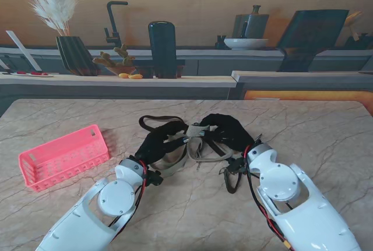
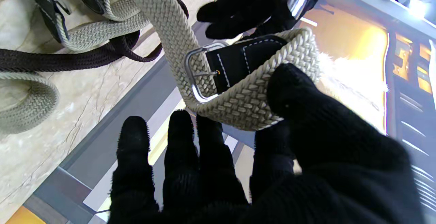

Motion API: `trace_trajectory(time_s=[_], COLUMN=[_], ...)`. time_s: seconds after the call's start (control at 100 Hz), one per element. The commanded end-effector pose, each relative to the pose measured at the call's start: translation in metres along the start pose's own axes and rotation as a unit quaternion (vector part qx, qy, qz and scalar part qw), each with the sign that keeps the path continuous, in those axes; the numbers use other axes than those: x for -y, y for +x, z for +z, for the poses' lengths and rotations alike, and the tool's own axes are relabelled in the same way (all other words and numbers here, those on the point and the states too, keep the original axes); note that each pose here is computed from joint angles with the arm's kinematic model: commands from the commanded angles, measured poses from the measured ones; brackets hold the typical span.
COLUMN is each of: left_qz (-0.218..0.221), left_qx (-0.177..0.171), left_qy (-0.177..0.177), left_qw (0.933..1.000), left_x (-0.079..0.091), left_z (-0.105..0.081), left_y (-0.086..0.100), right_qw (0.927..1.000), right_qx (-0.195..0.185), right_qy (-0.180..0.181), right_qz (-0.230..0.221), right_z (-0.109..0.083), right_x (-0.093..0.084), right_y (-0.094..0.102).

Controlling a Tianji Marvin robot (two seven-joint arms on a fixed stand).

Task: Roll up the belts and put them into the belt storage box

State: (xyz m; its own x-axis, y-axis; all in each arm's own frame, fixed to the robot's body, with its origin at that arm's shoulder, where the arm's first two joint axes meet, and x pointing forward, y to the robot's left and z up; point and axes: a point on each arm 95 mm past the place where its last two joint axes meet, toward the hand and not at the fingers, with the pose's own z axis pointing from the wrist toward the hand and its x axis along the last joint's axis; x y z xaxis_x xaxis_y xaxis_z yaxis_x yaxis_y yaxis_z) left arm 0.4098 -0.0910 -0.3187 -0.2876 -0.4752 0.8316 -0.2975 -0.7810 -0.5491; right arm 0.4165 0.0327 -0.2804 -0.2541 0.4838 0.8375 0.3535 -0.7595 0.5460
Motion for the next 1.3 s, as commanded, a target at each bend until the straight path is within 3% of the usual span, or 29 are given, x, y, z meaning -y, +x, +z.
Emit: trace_trajectory(time_s=[0.0, 0.22, 0.69, 0.9, 1.12, 1.29], left_qz=[-0.002, -0.007, -0.058, -0.088, -0.089, -0.119], left_qx=[-0.006, -0.009, 0.021, 0.04, 0.05, 0.071], left_qy=[-0.001, -0.005, 0.012, 0.022, 0.036, 0.047], left_qw=[1.0, 0.9999, 0.998, 0.9951, 0.9941, 0.9893], left_x=[-0.006, -0.012, -0.022, -0.027, -0.029, -0.031], left_z=[-0.003, -0.005, -0.001, -0.001, 0.0, 0.0], left_y=[0.007, 0.011, 0.015, 0.018, 0.019, 0.019], right_qw=[1.0, 0.9995, 0.9948, 0.9895, 0.9844, 0.9814], right_qx=[-0.006, -0.014, -0.04, -0.055, -0.056, -0.053], right_qy=[0.004, -0.008, 0.008, 0.002, -0.004, -0.015], right_qz=[0.002, -0.026, -0.093, -0.133, -0.167, -0.184], right_z=[0.002, 0.008, 0.016, 0.018, 0.018, 0.017], right_x=[0.009, 0.021, 0.033, 0.034, 0.033, 0.03], right_y=[0.001, -0.001, -0.006, -0.008, -0.011, -0.012])
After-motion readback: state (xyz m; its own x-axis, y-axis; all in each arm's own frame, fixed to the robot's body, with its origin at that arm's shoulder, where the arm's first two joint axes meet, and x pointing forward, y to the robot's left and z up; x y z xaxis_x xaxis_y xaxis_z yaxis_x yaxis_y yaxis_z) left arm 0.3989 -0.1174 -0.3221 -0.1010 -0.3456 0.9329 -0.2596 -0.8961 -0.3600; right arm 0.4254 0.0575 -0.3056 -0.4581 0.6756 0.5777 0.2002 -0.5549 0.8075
